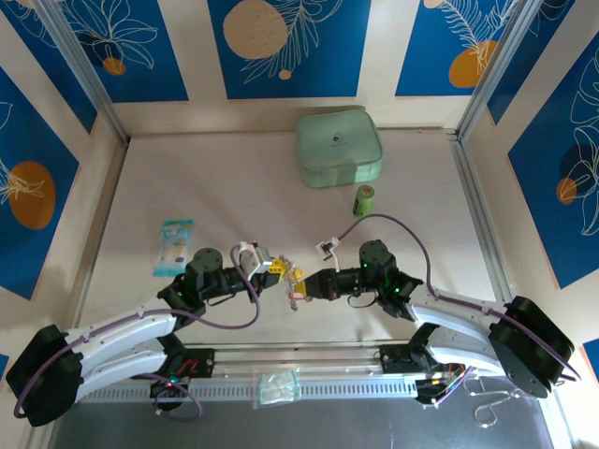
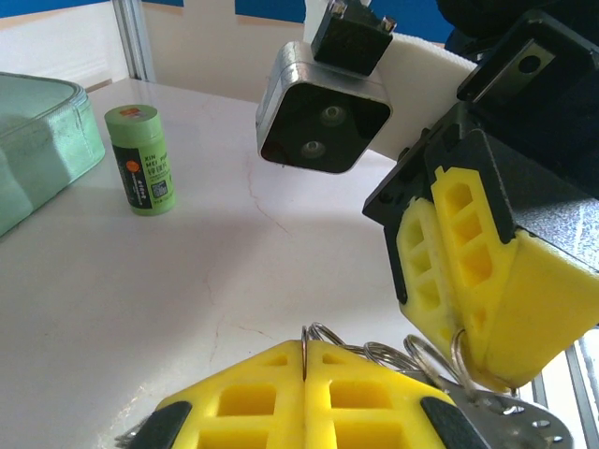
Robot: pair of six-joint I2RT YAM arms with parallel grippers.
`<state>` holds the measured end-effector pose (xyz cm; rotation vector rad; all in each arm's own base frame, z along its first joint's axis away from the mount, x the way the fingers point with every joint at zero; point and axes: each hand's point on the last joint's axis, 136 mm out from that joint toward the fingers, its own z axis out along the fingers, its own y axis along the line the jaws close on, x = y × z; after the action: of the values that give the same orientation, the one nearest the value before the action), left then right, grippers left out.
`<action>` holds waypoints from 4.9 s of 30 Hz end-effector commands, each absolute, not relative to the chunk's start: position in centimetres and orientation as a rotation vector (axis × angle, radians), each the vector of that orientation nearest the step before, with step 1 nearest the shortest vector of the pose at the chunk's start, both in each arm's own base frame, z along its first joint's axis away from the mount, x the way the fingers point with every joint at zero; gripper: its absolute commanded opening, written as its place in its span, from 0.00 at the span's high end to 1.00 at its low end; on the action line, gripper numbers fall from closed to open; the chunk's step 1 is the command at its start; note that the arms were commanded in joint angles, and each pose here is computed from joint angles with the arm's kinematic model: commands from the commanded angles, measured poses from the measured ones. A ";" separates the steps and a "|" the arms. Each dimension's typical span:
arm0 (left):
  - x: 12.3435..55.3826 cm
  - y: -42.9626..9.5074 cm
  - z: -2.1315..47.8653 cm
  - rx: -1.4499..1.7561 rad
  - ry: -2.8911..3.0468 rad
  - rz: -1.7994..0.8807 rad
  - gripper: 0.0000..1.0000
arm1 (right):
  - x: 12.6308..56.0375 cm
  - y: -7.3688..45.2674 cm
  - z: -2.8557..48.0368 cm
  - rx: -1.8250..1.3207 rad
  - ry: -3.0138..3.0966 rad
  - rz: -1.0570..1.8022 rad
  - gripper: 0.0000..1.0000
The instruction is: Put the keys on the keyring
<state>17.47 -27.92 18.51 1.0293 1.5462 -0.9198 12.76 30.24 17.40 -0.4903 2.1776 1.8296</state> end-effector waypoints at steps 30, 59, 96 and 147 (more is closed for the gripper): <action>19.5 -23.4 24.7 1.197 1.595 -0.649 0.61 | 18.1 30.6 25.2 -1.428 1.969 0.740 1.00; 18.2 -26.8 24.0 1.297 1.454 -0.951 0.90 | 17.3 33.5 25.6 -1.691 1.769 0.745 1.00; 16.7 -27.5 25.0 1.265 1.384 -1.122 1.00 | 17.3 32.9 26.4 -1.545 1.727 0.906 0.59; 16.1 -25.8 23.4 1.352 1.460 -0.950 0.58 | 15.6 30.9 25.3 -1.608 1.590 0.870 1.00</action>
<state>16.45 -25.90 23.72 1.2868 1.4586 -0.9750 16.30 31.78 26.37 -1.4768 1.5607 0.9644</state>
